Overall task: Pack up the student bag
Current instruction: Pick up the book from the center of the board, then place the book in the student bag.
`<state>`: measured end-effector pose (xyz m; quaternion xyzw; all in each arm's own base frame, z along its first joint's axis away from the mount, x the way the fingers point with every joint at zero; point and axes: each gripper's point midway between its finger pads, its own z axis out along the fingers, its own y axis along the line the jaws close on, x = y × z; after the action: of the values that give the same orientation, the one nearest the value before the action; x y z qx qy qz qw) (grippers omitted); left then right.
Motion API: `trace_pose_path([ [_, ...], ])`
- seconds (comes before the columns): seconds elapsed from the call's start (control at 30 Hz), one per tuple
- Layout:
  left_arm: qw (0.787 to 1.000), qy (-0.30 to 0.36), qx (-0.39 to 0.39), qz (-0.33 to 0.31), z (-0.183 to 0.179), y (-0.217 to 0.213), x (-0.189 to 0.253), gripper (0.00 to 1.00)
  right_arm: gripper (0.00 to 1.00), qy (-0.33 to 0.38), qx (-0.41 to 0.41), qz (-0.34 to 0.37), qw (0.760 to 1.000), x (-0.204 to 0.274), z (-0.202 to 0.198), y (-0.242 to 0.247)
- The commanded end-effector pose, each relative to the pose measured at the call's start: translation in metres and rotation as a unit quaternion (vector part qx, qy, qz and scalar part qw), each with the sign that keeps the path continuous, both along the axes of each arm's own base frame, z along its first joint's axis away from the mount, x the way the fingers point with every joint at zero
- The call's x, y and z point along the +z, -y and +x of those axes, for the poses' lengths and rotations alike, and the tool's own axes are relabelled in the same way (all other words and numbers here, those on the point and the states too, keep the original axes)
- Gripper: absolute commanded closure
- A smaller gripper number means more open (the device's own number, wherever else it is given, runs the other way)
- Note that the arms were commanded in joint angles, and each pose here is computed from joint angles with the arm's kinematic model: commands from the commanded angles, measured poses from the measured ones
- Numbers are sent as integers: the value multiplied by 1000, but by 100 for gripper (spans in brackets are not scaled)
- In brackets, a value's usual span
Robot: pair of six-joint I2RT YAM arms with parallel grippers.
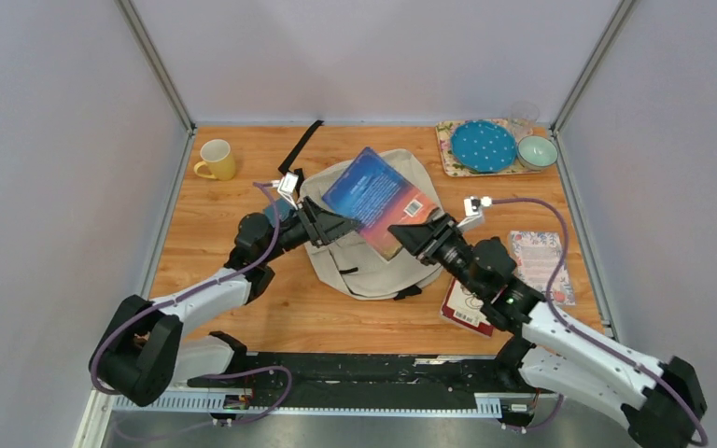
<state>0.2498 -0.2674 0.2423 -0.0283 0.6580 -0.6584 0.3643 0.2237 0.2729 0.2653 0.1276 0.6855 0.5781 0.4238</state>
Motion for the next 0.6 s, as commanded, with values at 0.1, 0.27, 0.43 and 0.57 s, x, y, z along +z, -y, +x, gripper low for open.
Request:
trace_pose_path([
  [0.1,936,149,-51,315,-17,14,-54,21,100,20,-231,-146,962,5,11,121],
  [0.27,885,219,-123,393,-33,34,-76,20,100,24,-294,-161,942,23,-8,171],
  [0.43,826,291,-184,447,-57,61,-99,19,100,35,-326,-189,926,41,-22,203],
  [0.57,810,300,-224,452,-68,84,-114,19,100,39,-338,-189,921,52,-30,216],
])
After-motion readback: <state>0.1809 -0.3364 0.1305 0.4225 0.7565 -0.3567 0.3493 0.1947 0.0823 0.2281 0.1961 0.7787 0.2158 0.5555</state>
